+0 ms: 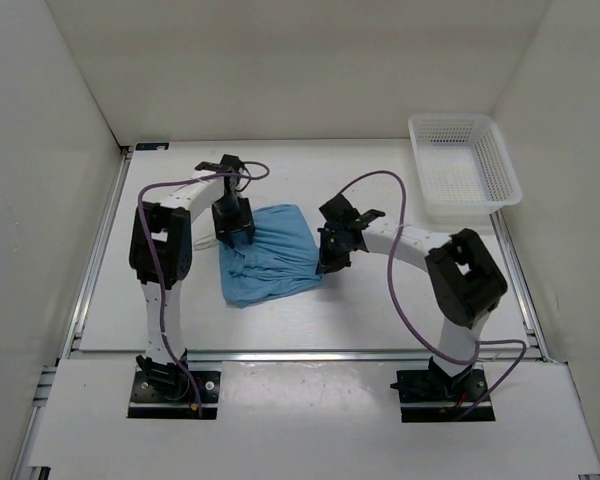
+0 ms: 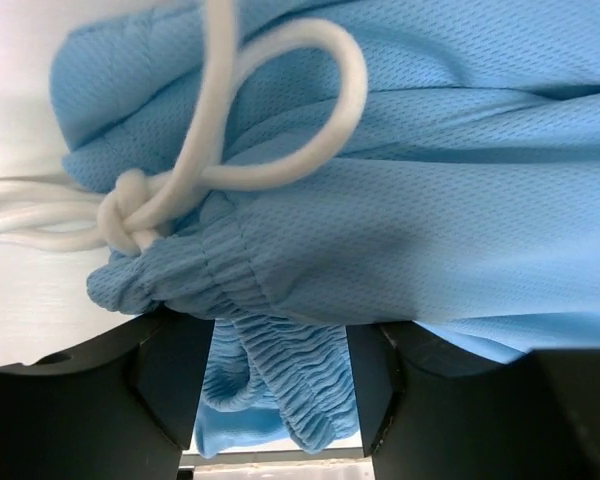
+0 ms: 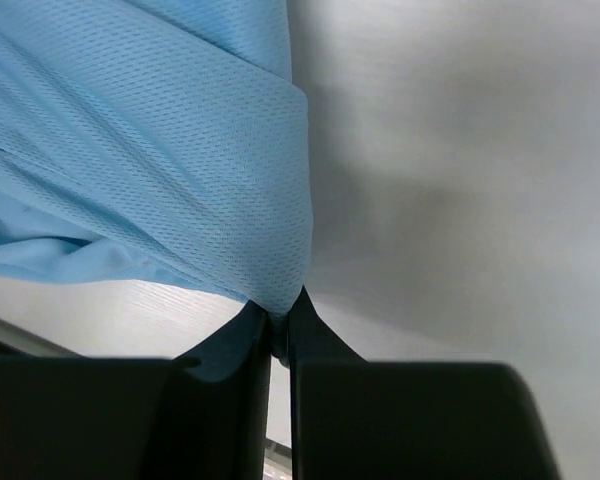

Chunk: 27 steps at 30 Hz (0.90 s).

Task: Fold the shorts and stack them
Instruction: Fold the shorts

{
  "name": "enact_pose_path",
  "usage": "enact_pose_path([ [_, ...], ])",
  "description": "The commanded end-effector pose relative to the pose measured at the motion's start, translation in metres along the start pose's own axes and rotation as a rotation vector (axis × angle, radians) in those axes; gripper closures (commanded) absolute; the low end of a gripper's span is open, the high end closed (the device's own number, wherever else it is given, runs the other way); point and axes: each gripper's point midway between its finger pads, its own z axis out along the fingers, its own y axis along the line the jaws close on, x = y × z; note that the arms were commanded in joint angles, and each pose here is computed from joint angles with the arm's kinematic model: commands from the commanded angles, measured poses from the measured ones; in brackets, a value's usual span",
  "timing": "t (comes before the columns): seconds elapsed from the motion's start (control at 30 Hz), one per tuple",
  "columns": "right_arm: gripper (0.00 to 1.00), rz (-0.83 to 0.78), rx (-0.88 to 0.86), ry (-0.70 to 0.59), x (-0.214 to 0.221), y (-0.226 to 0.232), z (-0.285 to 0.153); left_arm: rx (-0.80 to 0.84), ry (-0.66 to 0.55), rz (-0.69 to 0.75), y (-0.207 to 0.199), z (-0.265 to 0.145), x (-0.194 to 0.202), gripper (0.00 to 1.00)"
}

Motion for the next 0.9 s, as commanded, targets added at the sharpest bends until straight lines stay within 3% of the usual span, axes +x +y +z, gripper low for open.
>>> enact_pose_path([
  [0.0,1.00,0.054,0.126,-0.085,0.007,-0.025,-0.032,-0.032,-0.074,0.092,-0.010,-0.014,-0.018,0.35],
  [0.1,0.97,0.074,0.156,-0.093,0.026,-0.031,-0.042,-0.008,-0.074,0.118,-0.021,-0.025,-0.031,0.28],
  [0.13,0.76,0.082,0.193,-0.125,0.022,-0.037,-0.048,-0.005,-0.076,0.141,-0.027,-0.031,-0.032,0.24],
  [0.2,0.45,0.079,0.241,-0.142,0.023,-0.042,-0.059,0.026,-0.120,0.167,-0.040,-0.055,-0.043,0.09],
  [0.23,0.24,0.060,0.229,-0.186,0.015,-0.034,-0.073,0.034,-0.138,0.178,-0.041,-0.070,-0.044,0.03],
  [0.27,0.16,0.049,0.262,-0.199,0.014,-0.039,-0.083,0.061,-0.199,0.180,-0.045,-0.096,-0.049,0.00],
  [0.33,0.03,0.041,0.354,-0.360,-0.009,-0.053,-0.121,0.082,-0.276,0.179,-0.047,-0.132,-0.053,0.00],
  [0.47,0.00,0.038,0.441,-0.632,-0.042,-0.072,-0.200,0.135,-0.427,0.151,-0.034,-0.207,-0.044,0.00],
  [0.5,0.00,0.025,0.445,-0.683,-0.043,-0.074,-0.222,0.171,-0.514,0.143,-0.029,-0.239,-0.040,0.00],
  [0.6,0.00,0.066,0.508,-0.793,-0.052,-0.089,-0.266,0.187,-0.551,0.084,-0.006,-0.254,-0.024,0.00],
  [0.73,0.04,0.087,0.654,-0.845,-0.046,-0.116,-0.297,0.143,-0.684,-0.014,0.039,-0.294,0.007,0.00],
  [0.8,0.07,0.091,0.689,-0.846,-0.043,-0.122,-0.300,0.107,-0.780,-0.068,0.057,-0.302,0.014,0.00],
  [0.87,0.07,0.100,0.689,-0.843,-0.042,-0.122,-0.302,0.062,-0.777,-0.098,0.073,-0.291,0.019,0.00],
])
